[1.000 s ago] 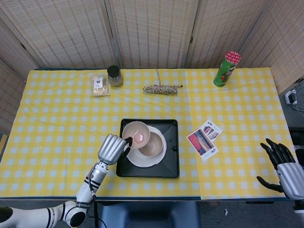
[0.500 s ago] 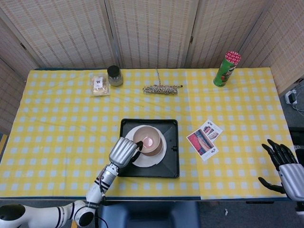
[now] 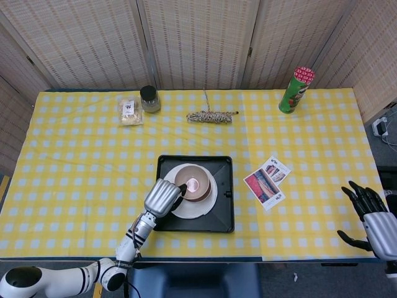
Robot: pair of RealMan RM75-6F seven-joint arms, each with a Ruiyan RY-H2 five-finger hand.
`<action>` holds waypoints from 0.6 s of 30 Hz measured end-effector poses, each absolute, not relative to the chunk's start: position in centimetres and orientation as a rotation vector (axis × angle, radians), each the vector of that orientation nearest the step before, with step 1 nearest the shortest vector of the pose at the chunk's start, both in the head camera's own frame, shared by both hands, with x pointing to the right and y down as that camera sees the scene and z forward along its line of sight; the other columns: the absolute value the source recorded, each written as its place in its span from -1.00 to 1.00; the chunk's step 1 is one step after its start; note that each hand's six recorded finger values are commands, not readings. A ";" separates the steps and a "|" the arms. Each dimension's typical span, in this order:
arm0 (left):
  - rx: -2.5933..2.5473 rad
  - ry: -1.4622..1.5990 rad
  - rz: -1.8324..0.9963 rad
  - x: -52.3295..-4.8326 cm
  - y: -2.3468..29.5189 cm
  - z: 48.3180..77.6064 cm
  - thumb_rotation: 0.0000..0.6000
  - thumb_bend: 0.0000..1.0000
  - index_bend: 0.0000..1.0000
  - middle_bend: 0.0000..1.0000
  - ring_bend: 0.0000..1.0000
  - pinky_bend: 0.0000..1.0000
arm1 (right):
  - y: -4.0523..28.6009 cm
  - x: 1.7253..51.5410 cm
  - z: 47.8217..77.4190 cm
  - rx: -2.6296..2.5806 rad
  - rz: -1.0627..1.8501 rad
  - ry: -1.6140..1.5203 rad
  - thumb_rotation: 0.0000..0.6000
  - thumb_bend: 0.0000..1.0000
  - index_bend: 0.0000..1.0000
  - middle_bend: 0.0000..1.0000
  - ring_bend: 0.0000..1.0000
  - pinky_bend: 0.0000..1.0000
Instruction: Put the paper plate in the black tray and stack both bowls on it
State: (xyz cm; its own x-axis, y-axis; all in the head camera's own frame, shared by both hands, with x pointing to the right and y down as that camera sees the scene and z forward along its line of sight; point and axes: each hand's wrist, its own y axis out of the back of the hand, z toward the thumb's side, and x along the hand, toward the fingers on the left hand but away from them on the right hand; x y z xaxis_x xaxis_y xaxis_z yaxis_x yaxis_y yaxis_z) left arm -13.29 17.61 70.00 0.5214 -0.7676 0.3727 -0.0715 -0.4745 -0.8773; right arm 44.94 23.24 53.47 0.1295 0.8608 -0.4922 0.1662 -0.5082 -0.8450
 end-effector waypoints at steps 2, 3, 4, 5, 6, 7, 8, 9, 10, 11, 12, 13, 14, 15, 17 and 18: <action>-1.892 0.686 -1.007 -13.3 17.7 70.2 1.00 0.04 0.34 1.00 1.00 1.00 | 23.2 44.9 53.5 -1.785 1.420 -0.994 1.00 -0.52 -1.00 -1.00 -1.00 -1.00; -1.893 0.686 -1.007 -13.3 17.7 70.2 1.00 0.04 0.34 1.00 1.00 1.00 | 23.2 44.9 53.4 -1.784 1.419 -0.995 1.00 -0.53 -1.00 -1.00 -1.00 -1.00; -1.896 0.688 -1.007 -13.3 17.8 70.3 1.00 0.04 0.34 1.00 1.00 1.00 | 23.2 44.9 53.4 -1.783 1.420 -0.995 1.00 -0.53 -1.00 -1.00 -1.00 -1.00; -1.900 0.689 -1.007 -13.3 17.8 70.3 1.00 0.04 0.34 1.00 1.00 1.00 | 23.2 44.9 53.4 -1.783 1.421 -0.996 1.00 -0.52 -1.00 -1.00 -1.00 -1.00; -1.904 0.690 -1.007 -13.3 17.9 70.3 1.00 0.04 0.34 1.00 1.00 1.00 | 23.2 45.0 53.5 -1.783 1.421 -0.996 1.00 -0.52 -1.00 -1.00 -1.00 -1.00; -1.911 0.691 -1.005 -13.2 17.9 70.3 1.00 0.04 0.34 1.00 1.00 1.00 | 23.2 44.9 53.5 -1.784 1.421 -0.996 1.00 -0.52 -1.00 -1.00 -1.00 -1.00; -1.917 0.692 -1.004 -13.2 18.0 70.3 1.00 0.04 0.34 1.00 1.00 1.00 | 23.1 44.9 53.5 -1.784 1.421 -0.996 1.00 -0.52 -1.00 -1.00 -1.00 -1.00; -1.924 0.693 -1.003 -13.2 18.1 70.2 1.00 0.04 0.34 1.00 1.00 1.00 | 23.2 44.9 53.5 -1.785 1.421 -0.995 1.00 -0.52 -1.00 -1.00 -1.00 -1.00; -1.935 0.696 -1.003 -13.2 18.3 70.2 1.00 0.04 0.34 1.00 1.00 1.00 | 23.2 44.9 53.5 -1.785 1.420 -0.995 1.00 -0.52 -1.00 -1.00 -1.00 -1.00; -1.943 0.699 -1.004 -13.2 18.3 70.3 1.00 0.04 0.34 1.00 1.00 1.00 | 23.2 44.9 53.4 -1.786 1.418 -0.996 1.00 -0.52 -1.00 -1.00 -1.00 -1.00; -1.950 0.700 -1.005 -13.2 18.4 70.3 1.00 0.04 0.34 1.00 1.00 1.00 | 23.2 44.9 53.4 -1.786 1.417 -0.998 1.00 -0.52 -1.00 -1.00 -1.00 -1.00; -1.955 0.700 -1.008 -13.3 18.5 70.4 1.00 0.04 0.34 1.00 1.00 1.00 | 23.2 45.0 53.3 -1.784 1.416 -1.000 1.00 -0.52 -1.00 -1.00 -1.00 -1.00; -1.957 0.699 -1.011 -13.3 18.5 70.5 1.00 0.04 0.34 1.00 1.00 1.00 | 23.2 45.0 53.3 -1.782 1.415 -1.003 1.00 -0.52 -1.00 -1.00 -1.00 -1.00; -1.960 0.697 -1.014 -13.3 18.6 70.6 1.00 0.04 0.34 1.00 1.00 1.00 | 23.2 45.0 53.3 -1.782 1.415 -1.004 1.00 -0.52 -1.00 -1.00 -1.00 -1.00; -1.967 0.691 -1.016 -13.2 18.8 70.8 1.00 0.04 0.34 1.00 1.00 1.00 | 23.2 45.0 53.3 -1.782 1.417 -1.002 1.00 -0.52 -1.00 -1.00 -1.00 -1.00; -1.966 0.690 -1.014 -13.2 18.9 70.9 1.00 0.04 0.34 1.00 1.00 1.00 | 23.2 45.0 53.4 -1.783 1.418 -1.000 1.00 -0.52 -1.00 -1.00 -1.00 -1.00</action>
State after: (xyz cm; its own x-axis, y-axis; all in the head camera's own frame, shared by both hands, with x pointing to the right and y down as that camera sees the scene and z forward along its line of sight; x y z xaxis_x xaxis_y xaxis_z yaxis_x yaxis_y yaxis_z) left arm -13.21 18.86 70.87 0.5296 -0.7452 0.4052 -0.1026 -0.5304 -0.8415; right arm 44.98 23.17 53.38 0.1273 0.8634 -0.4883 0.1700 -0.5040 -0.8468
